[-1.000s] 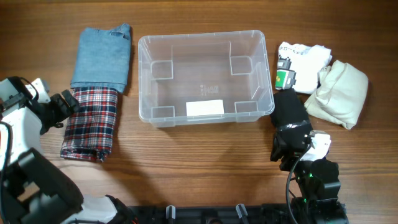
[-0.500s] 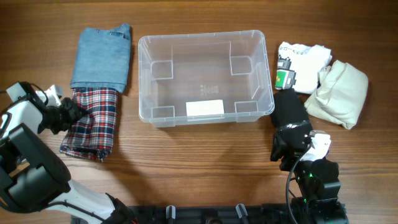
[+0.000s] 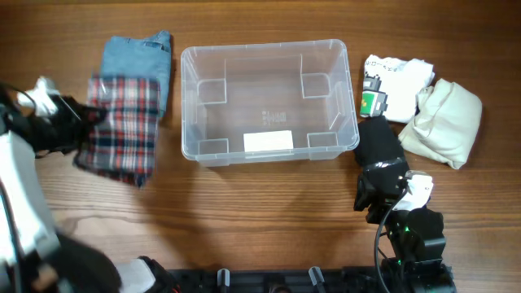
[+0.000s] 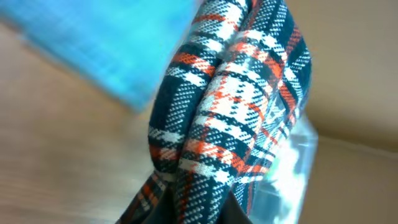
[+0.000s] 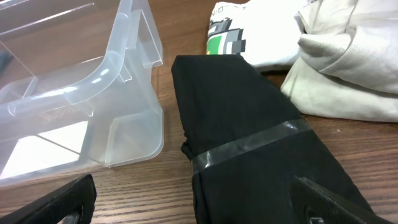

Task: Pack container
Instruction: 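Lift the plaid shirt and place it in the box's left side, then move the left gripper back and grasp the folded blue denim, then carry the blue denim over the box and lower it beside the plaid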

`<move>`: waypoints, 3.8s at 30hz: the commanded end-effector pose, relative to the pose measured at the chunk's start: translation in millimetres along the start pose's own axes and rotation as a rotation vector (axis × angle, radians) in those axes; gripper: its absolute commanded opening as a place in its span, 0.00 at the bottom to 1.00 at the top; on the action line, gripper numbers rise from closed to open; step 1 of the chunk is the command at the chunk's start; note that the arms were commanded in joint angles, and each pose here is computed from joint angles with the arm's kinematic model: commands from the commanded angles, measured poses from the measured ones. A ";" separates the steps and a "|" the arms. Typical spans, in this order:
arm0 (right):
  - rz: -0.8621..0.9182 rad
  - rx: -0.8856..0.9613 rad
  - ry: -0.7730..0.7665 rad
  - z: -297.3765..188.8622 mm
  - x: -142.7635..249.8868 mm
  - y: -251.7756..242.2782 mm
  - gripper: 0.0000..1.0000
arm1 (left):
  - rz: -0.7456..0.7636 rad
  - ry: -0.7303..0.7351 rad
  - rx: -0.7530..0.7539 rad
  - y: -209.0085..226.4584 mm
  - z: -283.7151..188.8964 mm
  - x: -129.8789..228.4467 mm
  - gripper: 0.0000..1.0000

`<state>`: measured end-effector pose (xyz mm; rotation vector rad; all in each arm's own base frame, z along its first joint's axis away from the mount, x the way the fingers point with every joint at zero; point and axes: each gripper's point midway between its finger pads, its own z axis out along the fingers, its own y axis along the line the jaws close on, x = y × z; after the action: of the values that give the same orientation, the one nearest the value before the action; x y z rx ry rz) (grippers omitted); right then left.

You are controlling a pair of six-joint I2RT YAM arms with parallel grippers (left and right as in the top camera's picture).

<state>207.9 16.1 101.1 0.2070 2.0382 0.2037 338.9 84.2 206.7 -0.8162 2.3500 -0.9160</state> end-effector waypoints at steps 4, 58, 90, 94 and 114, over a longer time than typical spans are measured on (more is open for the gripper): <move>0.008 -0.005 -0.007 -0.2 -1.1 0.4 1.00 | 0.060 -0.087 0.234 -134.1 -36.2 37.4 0.04; 0.007 -0.003 -0.002 0.2 -0.1 0.1 1.00 | 0.093 -0.122 -0.289 144.9 125.6 -98.2 1.00; 0.007 -0.003 -0.002 0.2 -0.1 0.1 1.00 | 0.188 -0.153 0.072 4.2 53.5 -81.0 0.04; 0.007 -0.003 -0.002 0.2 -0.1 0.1 1.00 | 0.266 -0.277 0.166 -87.1 -19.1 -53.3 0.04; 0.007 -0.003 -0.002 0.2 -0.1 0.1 1.00 | 0.165 -0.230 0.120 -265.0 142.4 171.6 0.04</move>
<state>207.9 16.1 101.2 0.2070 2.0382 0.2037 382.0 -218.9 288.6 -0.5280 2.1583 -0.8742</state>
